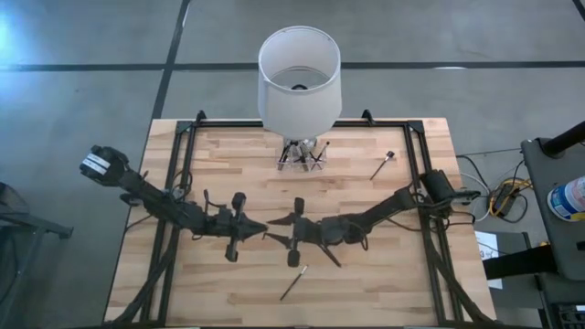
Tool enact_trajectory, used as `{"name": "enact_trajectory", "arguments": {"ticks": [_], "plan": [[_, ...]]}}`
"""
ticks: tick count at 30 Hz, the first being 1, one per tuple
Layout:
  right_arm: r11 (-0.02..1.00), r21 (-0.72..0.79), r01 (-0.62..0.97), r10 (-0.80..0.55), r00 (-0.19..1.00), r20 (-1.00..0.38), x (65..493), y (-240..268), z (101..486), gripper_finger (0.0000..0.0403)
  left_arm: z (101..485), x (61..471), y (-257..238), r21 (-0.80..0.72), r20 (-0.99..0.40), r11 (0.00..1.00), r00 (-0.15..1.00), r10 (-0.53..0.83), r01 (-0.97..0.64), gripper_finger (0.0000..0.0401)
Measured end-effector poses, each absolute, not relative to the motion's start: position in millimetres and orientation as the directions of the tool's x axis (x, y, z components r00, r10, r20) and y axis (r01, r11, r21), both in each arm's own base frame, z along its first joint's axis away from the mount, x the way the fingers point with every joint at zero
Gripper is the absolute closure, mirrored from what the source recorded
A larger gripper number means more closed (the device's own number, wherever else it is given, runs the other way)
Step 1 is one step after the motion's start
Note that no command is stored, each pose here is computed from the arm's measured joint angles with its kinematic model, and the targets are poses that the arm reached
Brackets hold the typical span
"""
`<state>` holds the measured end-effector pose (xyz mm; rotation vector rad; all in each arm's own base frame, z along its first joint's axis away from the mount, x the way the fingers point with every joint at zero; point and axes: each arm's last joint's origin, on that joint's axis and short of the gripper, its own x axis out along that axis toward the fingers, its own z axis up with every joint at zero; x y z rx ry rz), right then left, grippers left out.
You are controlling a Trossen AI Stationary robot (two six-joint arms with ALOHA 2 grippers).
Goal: Put items in baskets/containers
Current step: Put the black foundation brush into the transparent organizer
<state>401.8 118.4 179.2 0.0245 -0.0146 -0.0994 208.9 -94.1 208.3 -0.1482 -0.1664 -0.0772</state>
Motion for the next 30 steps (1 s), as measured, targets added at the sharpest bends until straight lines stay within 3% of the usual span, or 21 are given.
{"name": "enact_trajectory", "arguments": {"ticks": [10,19,22,30], "plan": [[0.996,0.014,0.086,-0.086,0.996,0.008,413.3,117.4,191.8,0.0287,208.6,208.8,-94.0,-0.132,0.173,0.987,0.983,-0.064,0.088,0.0401],[0.996,-0.012,0.093,-0.094,0.995,-0.017,412.3,116.6,187.8,0.0378,208.0,208.9,-92.1,-0.135,0.163,0.991,0.987,0.012,0.010,0.0390],[0.994,-0.026,0.105,-0.105,0.994,-0.023,410.2,114.2,186.5,0.0382,207.3,208.2,-89.8,-0.142,0.156,0.989,0.985,0.071,-0.049,0.0372],[0.978,-0.058,0.199,-0.201,0.979,-0.021,378.2,93.2,200.0,0.0383,215.3,198.7,-84.6,-0.091,0.116,0.993,0.990,0.080,-0.070,0.0343]]}}
